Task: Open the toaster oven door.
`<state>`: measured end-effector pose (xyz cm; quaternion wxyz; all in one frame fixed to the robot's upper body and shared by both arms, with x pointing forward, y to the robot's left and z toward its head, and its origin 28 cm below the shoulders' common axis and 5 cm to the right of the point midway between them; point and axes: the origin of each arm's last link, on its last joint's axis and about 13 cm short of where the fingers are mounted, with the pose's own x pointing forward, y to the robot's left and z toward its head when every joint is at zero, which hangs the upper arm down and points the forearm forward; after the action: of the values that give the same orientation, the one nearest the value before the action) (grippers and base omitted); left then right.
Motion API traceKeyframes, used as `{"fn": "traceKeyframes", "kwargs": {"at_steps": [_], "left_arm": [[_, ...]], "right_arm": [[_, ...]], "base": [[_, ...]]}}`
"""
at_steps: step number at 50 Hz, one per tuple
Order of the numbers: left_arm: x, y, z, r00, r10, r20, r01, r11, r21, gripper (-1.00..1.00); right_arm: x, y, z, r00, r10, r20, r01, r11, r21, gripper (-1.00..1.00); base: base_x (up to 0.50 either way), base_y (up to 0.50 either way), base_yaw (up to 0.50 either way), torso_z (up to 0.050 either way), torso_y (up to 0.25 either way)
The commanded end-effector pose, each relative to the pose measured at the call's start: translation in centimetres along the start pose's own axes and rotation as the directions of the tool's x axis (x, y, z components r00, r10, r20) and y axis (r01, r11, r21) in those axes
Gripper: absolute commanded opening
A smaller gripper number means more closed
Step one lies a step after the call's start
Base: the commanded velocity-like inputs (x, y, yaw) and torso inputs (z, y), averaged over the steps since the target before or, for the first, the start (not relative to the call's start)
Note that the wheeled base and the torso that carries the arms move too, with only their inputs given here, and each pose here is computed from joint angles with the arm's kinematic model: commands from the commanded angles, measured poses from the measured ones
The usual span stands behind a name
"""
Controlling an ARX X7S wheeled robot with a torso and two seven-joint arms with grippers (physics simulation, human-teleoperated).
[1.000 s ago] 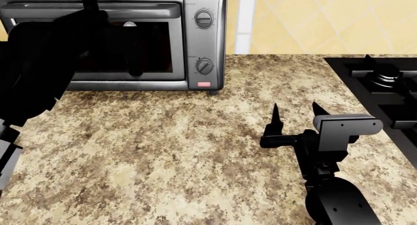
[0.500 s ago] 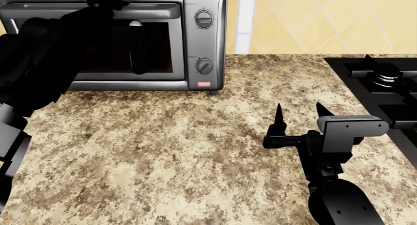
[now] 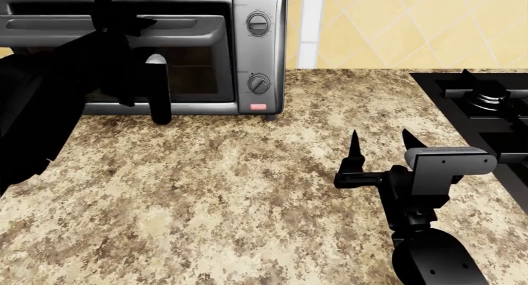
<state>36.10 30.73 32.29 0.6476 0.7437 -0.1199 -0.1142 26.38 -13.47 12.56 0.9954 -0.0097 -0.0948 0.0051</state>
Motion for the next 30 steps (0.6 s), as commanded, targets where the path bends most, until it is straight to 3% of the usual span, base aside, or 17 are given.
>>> {"fn": "traceKeyframes", "kwargs": {"at_steps": [1,30], "left_arm": [[-3.4,-1.1,0.7,1.0,-0.009,0.026,0.009,1.0,-0.008,-1.0],[-10.0,-4.5,2.4,0.999,-0.028,0.042,0.029,0.999,-0.03,-1.0]], "right_arm": [[0.0,0.0,0.2,1.0,0.004,0.005,-0.004,1.0,-0.001,1.0],[0.2,0.3,-0.1,1.0,0.017,0.004,-0.017,1.0,0.001,1.0]], "base": [[0.0,0.0,0.0,0.0,0.0],[0.0,0.0,0.0,0.0,0.003]]}}
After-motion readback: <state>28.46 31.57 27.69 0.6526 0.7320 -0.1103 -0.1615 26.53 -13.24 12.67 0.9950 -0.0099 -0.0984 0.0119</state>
